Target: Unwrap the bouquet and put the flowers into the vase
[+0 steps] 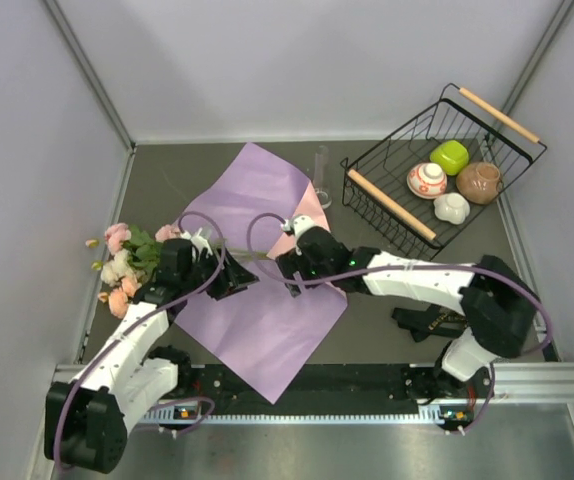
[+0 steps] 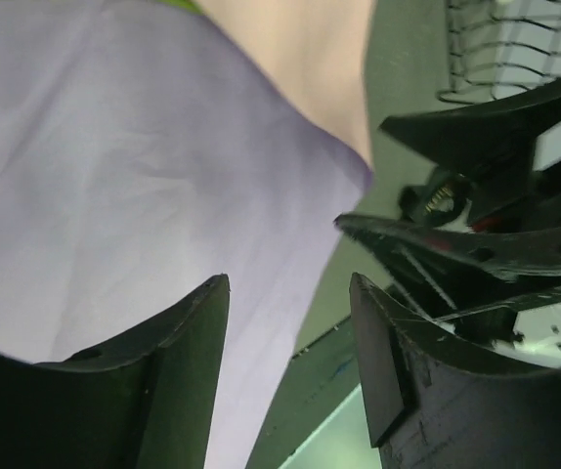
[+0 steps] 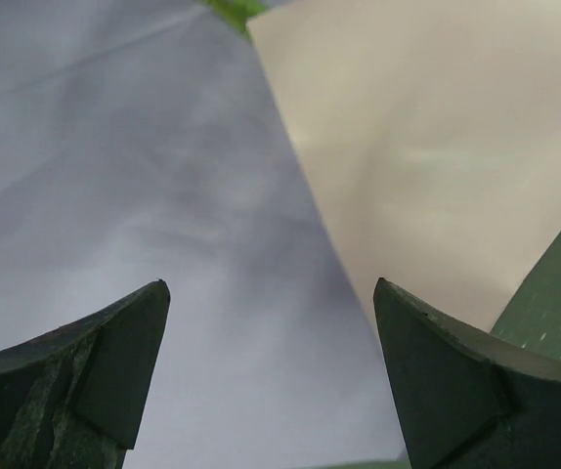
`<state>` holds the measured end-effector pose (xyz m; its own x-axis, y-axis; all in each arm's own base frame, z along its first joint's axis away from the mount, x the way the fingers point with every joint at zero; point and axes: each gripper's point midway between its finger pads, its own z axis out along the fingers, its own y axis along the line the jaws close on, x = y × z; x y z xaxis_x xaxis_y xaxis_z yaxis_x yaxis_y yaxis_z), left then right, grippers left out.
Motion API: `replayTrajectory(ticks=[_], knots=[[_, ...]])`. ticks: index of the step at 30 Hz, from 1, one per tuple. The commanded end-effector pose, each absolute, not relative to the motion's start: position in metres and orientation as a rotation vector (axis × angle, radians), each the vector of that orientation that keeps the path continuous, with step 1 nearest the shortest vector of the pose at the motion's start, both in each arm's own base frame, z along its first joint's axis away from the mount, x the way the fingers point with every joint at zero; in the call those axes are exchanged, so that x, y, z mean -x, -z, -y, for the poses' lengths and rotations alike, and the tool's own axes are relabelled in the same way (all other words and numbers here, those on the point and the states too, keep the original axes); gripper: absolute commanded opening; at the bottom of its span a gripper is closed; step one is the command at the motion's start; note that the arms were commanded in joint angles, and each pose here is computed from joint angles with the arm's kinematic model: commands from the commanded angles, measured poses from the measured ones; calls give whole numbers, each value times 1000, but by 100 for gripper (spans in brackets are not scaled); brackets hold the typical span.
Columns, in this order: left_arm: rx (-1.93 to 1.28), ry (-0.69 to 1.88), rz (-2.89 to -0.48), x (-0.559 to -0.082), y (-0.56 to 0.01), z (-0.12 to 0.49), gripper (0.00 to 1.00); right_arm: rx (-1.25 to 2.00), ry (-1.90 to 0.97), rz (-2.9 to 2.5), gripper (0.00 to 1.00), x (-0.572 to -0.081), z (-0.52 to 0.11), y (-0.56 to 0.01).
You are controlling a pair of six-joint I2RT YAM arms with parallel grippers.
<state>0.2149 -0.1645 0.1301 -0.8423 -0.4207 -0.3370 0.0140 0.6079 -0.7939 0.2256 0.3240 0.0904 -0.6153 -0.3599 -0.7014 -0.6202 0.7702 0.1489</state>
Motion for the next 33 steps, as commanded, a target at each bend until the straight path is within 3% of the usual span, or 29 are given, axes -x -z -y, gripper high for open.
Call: replayTrajectory(ticks=[1, 8, 16, 25, 33], knots=[[472, 1007, -2286, -235, -110, 150, 57, 709, -294, -2183, 87, -283, -347, -99], [694, 878, -2341, -220, -62, 129, 53, 696, -191, -2169, 84, -317, -371, -82], [713, 831, -2373, -211, -43, 124, 52, 789, -52, -2169, 84, -321, -365, -52], [770, 776, -2384, -210, -34, 117, 50, 628, 347, -2072, 86, -348, -305, -72], [828, 683, -2373, -208, -28, 104, 49, 477, 402, -2042, 86, -337, -249, -104]])
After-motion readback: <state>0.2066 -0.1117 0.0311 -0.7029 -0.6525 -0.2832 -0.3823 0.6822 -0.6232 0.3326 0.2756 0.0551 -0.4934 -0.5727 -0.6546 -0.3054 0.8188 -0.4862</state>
